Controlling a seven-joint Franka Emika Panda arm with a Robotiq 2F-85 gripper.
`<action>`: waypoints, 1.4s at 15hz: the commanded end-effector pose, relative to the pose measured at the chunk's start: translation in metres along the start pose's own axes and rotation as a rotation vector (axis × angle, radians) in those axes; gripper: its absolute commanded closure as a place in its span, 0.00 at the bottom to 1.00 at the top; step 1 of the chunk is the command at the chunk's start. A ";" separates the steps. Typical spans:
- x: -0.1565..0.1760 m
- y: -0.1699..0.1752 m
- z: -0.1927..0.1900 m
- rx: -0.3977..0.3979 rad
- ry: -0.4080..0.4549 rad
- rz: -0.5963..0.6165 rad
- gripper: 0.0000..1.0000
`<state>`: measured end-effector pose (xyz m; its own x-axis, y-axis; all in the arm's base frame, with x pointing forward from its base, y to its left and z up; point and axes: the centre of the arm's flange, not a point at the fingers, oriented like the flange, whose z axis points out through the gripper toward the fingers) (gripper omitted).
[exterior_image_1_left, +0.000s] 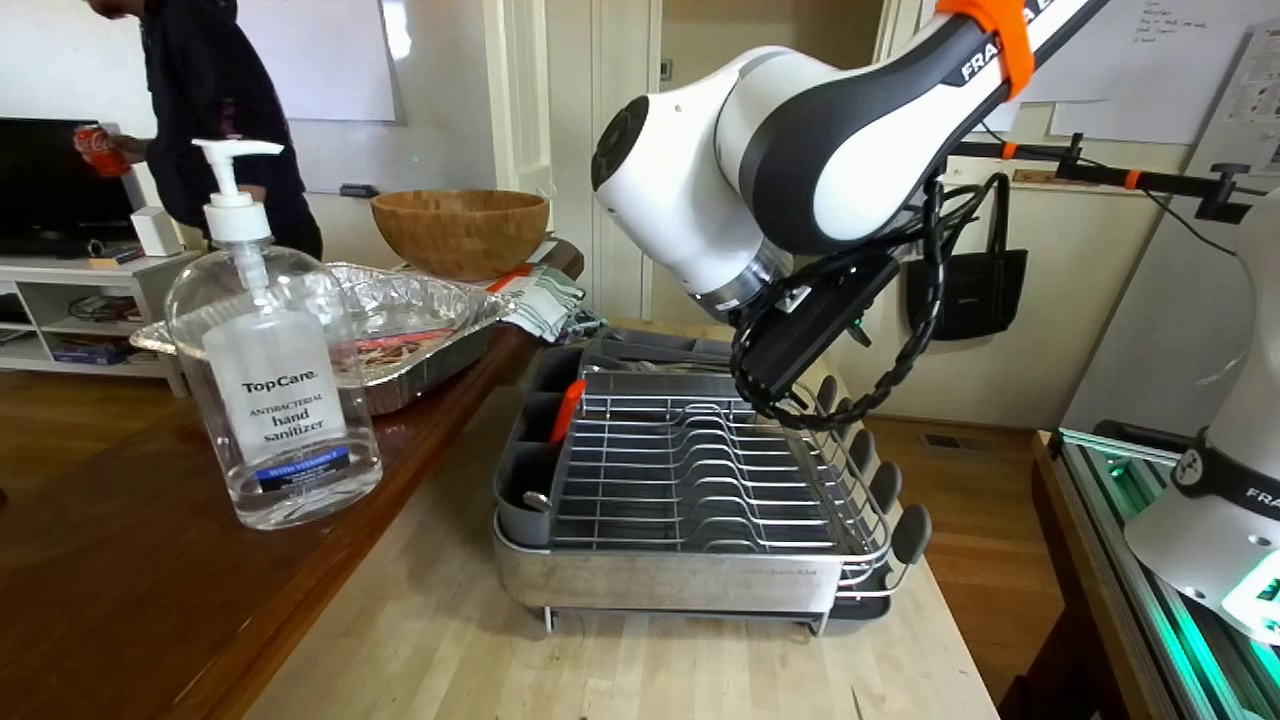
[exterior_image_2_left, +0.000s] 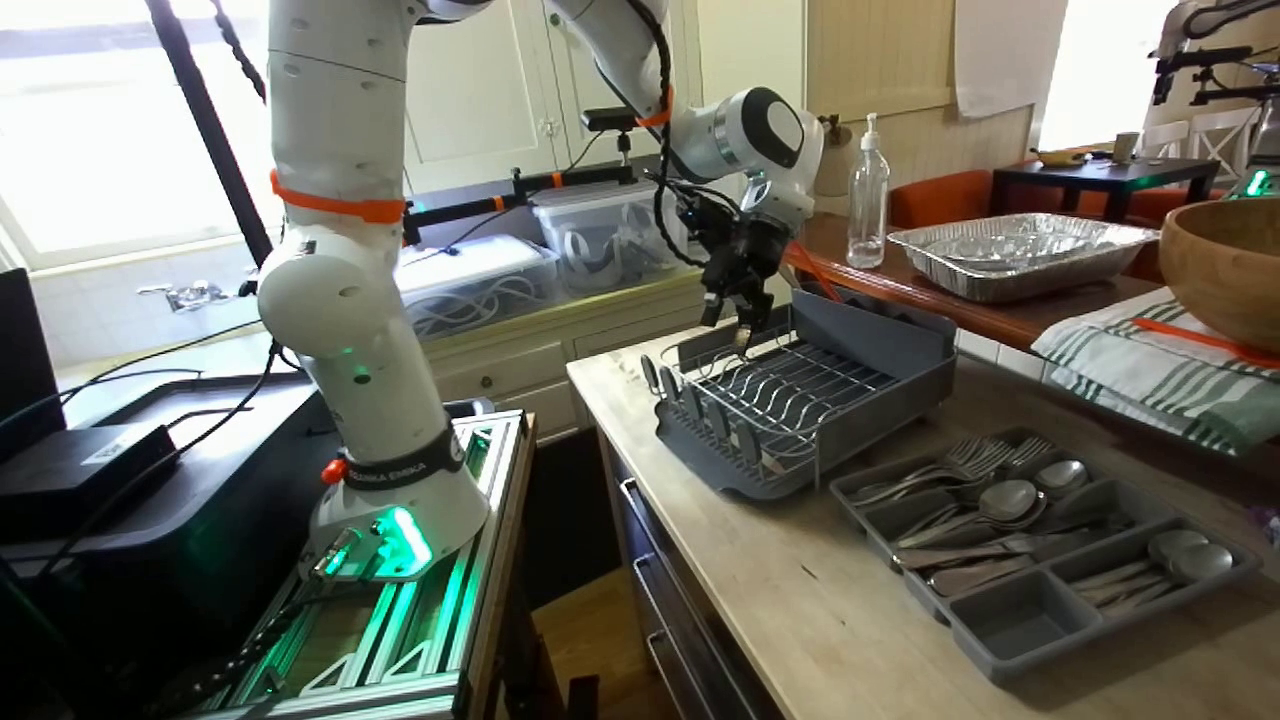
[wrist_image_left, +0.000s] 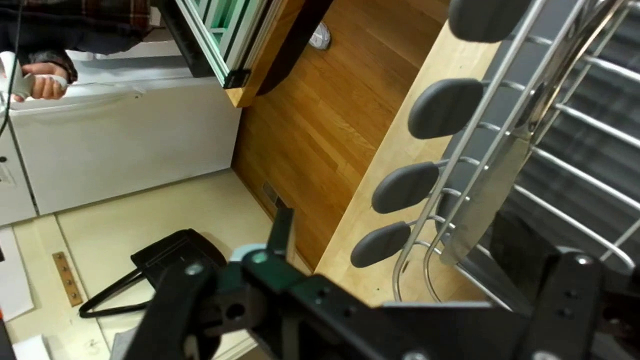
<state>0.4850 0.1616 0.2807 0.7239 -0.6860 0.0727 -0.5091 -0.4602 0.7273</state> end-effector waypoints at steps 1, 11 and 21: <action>0.000 -0.008 0.016 0.055 0.019 0.124 0.00; -0.004 -0.016 0.026 0.142 -0.014 0.220 0.00; 0.011 -0.031 0.044 0.238 -0.076 0.346 0.00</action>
<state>0.4872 0.1407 0.2336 0.4917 -0.8392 0.2324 -0.7878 -0.3150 0.5292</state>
